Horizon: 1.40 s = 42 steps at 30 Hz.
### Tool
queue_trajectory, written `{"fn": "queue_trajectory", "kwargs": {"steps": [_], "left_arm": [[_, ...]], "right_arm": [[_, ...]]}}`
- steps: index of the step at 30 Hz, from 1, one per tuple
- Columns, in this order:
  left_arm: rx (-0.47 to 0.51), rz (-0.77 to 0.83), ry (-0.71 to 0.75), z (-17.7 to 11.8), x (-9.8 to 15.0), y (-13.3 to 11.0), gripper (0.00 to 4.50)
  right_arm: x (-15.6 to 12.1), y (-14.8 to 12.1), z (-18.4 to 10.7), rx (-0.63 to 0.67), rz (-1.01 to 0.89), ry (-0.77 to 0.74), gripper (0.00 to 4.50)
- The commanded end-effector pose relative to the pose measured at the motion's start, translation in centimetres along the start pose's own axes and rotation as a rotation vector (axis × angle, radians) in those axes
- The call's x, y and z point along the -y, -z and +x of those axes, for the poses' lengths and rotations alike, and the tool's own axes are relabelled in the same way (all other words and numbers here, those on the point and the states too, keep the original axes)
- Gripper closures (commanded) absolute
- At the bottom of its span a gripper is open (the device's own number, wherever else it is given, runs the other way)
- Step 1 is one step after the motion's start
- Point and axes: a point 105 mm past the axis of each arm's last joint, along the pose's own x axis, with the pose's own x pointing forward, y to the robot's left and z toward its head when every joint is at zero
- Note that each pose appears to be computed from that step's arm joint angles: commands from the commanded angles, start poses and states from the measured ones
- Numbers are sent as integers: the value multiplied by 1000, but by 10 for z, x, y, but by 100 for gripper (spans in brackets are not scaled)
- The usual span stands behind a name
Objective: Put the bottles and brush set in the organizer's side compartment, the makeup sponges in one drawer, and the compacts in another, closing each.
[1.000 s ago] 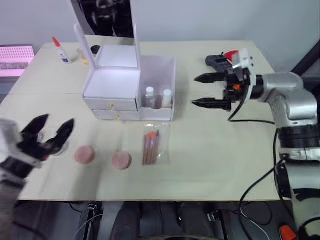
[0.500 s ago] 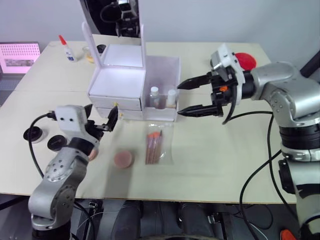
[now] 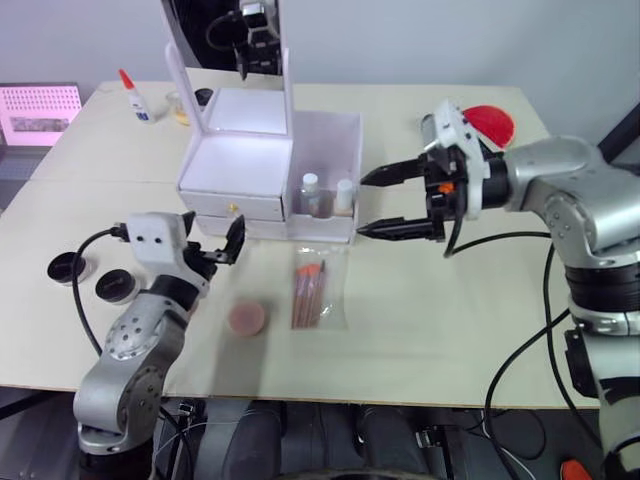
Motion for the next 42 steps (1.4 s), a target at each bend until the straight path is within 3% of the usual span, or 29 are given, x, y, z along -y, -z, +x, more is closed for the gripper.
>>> {"fn": "queue_trajectory", "kwargs": {"steps": [1, 4, 8, 13, 16, 19, 24, 26, 27, 37, 42], "left_arm": [[40, 22, 138, -17, 15, -13, 0], [11, 27, 296, -35, 24, -15, 0], [-159, 170, 538, -64, 20, -12, 0], [-305, 207, 668, -76, 12, -4, 0], [-363, 148, 719, -76, 11, -2, 0], [-382, 44, 759, -70, 16, -5, 82], [-368, 69, 832, -54, 22, -4, 334], [-392, 109, 841, -44, 21, 5, 424], [-411, 129, 849, -37, 22, 11, 441], [-470, 180, 923, 0, 49, 50, 441], [-531, 218, 908, 5, 49, 65, 441]], "right_arm": [[-5, -4, -9, 6, -9, 2, 1], [-6, 16, -17, -42, 85, 4, 1], [-28, 59, -22, -82, 281, -56, 1], [-34, 76, 3, -74, 305, 14, 1], [-48, 84, 22, -105, 411, -32, 1], [-58, 92, 35, -188, 592, -74, 0], [-63, 96, 48, -250, 851, -126, 0], [-59, 104, 55, -269, 922, -107, 0], [-57, 109, 59, -279, 961, -92, 0], [-39, 117, 84, -245, 1141, -4, 0], [-40, 113, 95, -218, 1179, 0, 0]]}}
